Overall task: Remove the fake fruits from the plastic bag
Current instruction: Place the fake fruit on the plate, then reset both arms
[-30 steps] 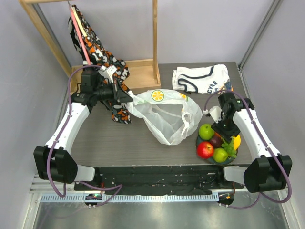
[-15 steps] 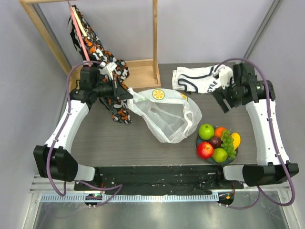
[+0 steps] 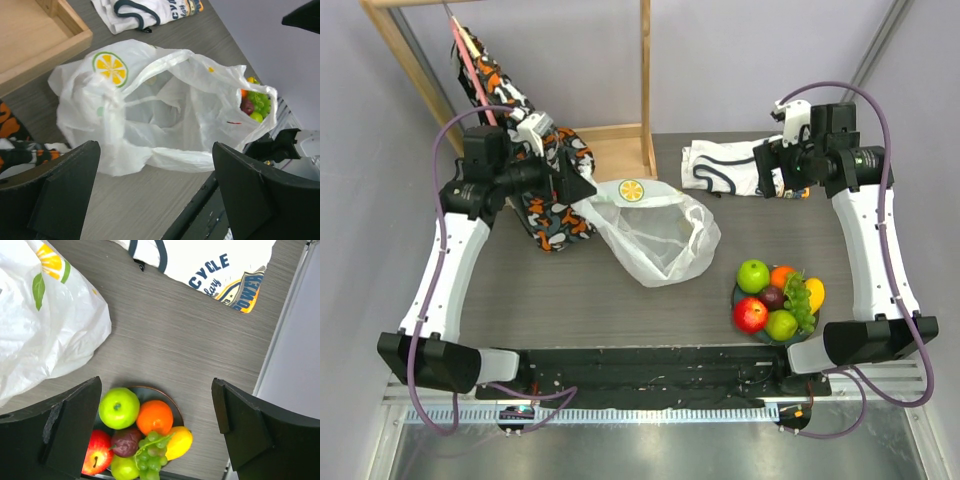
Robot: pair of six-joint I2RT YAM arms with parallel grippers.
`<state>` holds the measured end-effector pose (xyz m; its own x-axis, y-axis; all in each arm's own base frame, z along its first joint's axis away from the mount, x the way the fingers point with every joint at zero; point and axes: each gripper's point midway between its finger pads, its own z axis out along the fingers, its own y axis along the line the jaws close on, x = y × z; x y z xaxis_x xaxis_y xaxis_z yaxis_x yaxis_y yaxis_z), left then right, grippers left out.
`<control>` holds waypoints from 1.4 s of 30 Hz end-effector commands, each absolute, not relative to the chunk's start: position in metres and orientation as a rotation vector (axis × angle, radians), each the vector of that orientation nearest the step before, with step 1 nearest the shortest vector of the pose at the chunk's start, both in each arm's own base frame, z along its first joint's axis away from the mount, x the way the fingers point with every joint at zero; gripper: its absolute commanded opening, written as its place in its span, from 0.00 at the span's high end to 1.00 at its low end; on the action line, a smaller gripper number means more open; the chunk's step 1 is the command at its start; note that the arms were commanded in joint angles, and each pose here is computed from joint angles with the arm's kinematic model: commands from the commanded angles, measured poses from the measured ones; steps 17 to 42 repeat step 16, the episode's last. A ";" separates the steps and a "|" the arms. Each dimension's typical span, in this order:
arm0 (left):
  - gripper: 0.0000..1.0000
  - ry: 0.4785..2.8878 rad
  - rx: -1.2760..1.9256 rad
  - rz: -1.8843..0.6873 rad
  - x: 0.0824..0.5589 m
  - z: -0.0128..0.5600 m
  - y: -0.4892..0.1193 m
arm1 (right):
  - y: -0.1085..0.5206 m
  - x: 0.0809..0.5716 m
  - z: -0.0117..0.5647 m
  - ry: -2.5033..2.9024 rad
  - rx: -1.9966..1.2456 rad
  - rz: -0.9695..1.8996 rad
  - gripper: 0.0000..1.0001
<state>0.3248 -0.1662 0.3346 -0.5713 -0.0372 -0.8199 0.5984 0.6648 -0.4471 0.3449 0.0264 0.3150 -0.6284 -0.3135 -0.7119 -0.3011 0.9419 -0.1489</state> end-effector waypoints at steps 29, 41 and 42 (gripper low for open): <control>0.00 1.764 0.954 -0.794 0.257 0.389 -0.193 | 0.052 0.347 0.380 1.998 -0.322 0.151 0.01; 0.00 1.764 0.954 -0.794 0.257 0.389 -0.193 | 0.052 0.347 0.380 1.998 -0.322 0.151 0.01; 0.00 1.764 0.954 -0.794 0.257 0.389 -0.193 | 0.052 0.347 0.380 1.998 -0.322 0.151 0.01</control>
